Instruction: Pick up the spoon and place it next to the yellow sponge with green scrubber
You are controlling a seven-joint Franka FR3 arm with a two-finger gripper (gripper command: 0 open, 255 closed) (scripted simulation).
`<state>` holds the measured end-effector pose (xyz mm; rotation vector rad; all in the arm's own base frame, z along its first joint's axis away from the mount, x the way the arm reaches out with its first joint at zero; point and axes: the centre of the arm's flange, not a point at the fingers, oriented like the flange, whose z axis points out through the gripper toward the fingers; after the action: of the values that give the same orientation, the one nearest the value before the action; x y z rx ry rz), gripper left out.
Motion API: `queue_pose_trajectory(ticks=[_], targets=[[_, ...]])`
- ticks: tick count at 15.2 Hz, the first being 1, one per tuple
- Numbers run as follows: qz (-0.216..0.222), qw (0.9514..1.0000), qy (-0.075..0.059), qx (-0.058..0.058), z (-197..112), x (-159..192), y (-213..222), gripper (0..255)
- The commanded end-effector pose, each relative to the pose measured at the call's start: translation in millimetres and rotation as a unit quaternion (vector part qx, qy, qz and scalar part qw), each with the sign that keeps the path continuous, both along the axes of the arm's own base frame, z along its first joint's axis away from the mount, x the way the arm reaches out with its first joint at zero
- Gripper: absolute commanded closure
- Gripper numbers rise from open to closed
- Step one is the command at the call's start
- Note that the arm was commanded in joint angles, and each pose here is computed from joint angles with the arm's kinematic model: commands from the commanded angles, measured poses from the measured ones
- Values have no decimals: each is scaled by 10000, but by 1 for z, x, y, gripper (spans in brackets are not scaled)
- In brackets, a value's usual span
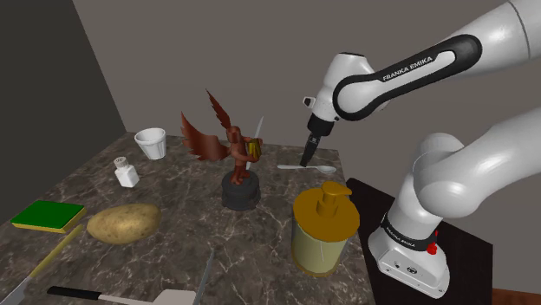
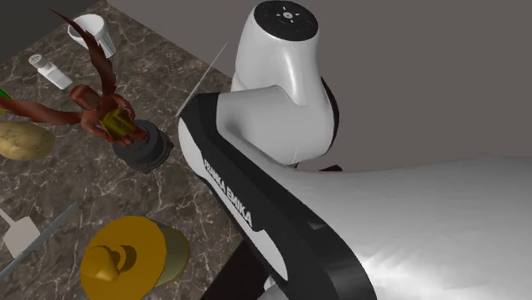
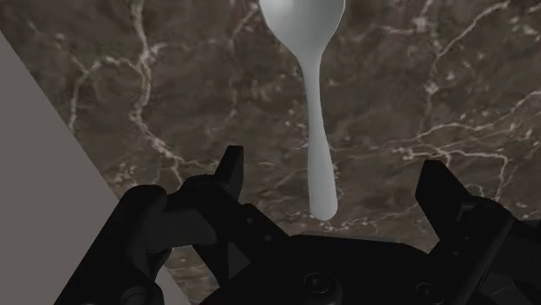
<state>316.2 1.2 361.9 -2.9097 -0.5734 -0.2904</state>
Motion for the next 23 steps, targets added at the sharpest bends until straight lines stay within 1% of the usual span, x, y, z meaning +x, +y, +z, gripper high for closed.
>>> queue_pose_trajectory(ticks=[1,5,13,14,23], targets=[[10,10000,-9,9,-11,1,0,0],[10,10000,-9,9,-29,4,4,0],[10,10000,-8,9,-29,4,4,0],[10,10000,-8,9,-29,4,4,255],[10,10000,-9,9,-29,4,4,255]])
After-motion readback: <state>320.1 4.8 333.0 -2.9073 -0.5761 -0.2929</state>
